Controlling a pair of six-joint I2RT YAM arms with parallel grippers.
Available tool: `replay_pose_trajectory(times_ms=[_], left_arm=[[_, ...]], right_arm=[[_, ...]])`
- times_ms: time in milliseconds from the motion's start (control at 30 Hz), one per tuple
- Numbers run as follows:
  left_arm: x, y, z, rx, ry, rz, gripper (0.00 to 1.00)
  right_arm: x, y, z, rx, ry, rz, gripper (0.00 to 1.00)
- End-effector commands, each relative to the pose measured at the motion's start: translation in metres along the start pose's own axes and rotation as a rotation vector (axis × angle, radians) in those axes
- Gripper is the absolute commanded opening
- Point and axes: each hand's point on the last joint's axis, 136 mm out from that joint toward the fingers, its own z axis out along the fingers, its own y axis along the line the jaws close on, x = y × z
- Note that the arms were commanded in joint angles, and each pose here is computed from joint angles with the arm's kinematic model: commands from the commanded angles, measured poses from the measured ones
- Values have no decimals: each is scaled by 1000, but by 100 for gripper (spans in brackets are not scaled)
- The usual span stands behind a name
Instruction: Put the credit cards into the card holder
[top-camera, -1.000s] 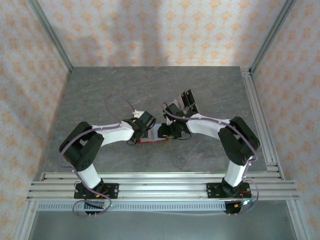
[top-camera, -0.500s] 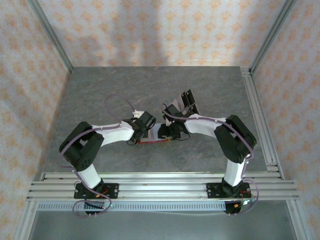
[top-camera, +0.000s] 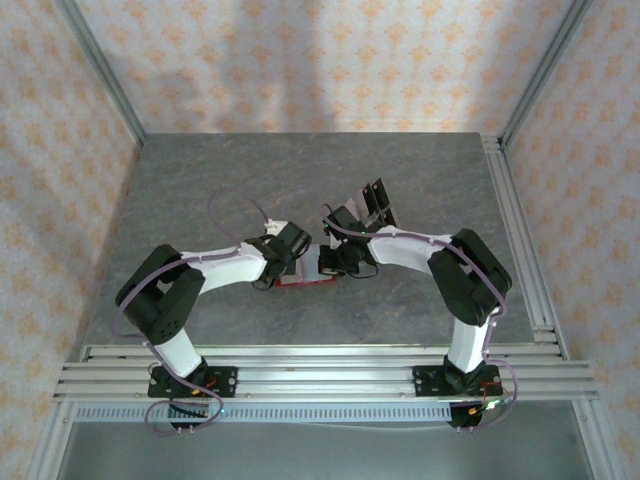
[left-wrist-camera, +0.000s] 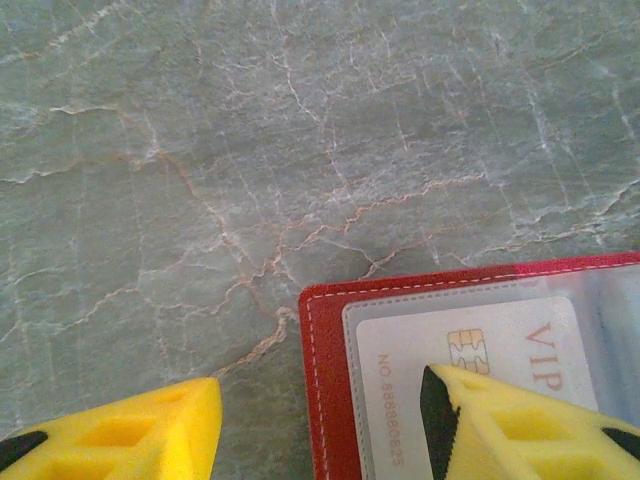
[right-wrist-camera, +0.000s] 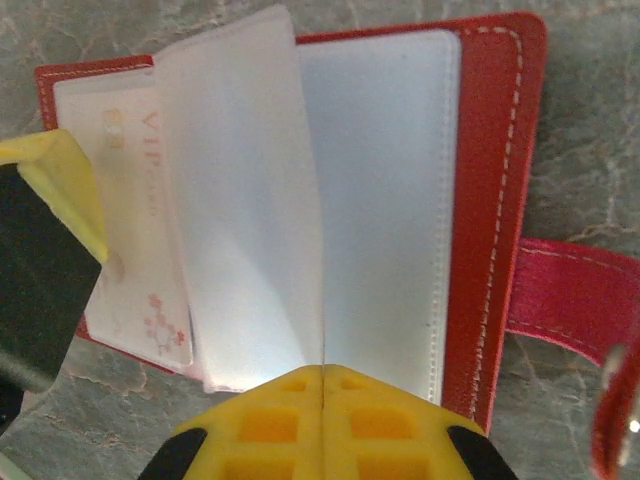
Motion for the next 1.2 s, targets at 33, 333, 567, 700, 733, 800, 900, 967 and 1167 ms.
replay_pose_trajectory(times_ms=[33, 333, 567, 700, 733, 800, 900, 967, 1167], left_arm=[[-19, 17, -25, -38, -63, -46, 57], [-15, 45, -36, -81, -73, -117, 57], [-8, 74, -46, -120, -104, -208, 58], [-7, 91, -56, -139, -142, -268, 58], [-7, 95, -58, -145, -152, -281, 58], [-7, 99, -62, -145, -164, -295, 58], [-7, 99, -65, -136, -163, -298, 58], [-6, 99, -65, -132, -159, -297, 58], [-10, 96, -67, -116, -164, -277, 58]], right_arm=[[-8, 22, -16, -37, -14, -31, 0], [-10, 52, -10, -71, 38, -90, 0], [-11, 71, 3, -84, 73, -116, 0], [-17, 78, 16, -84, 88, -117, 0], [-19, 80, 19, -89, 91, -117, 0], [-23, 84, 27, -98, 101, -111, 0], [-27, 89, 40, -109, 125, -105, 5], [-28, 94, 44, -124, 135, -106, 24], [-48, 107, 9, -135, 41, -135, 34]])
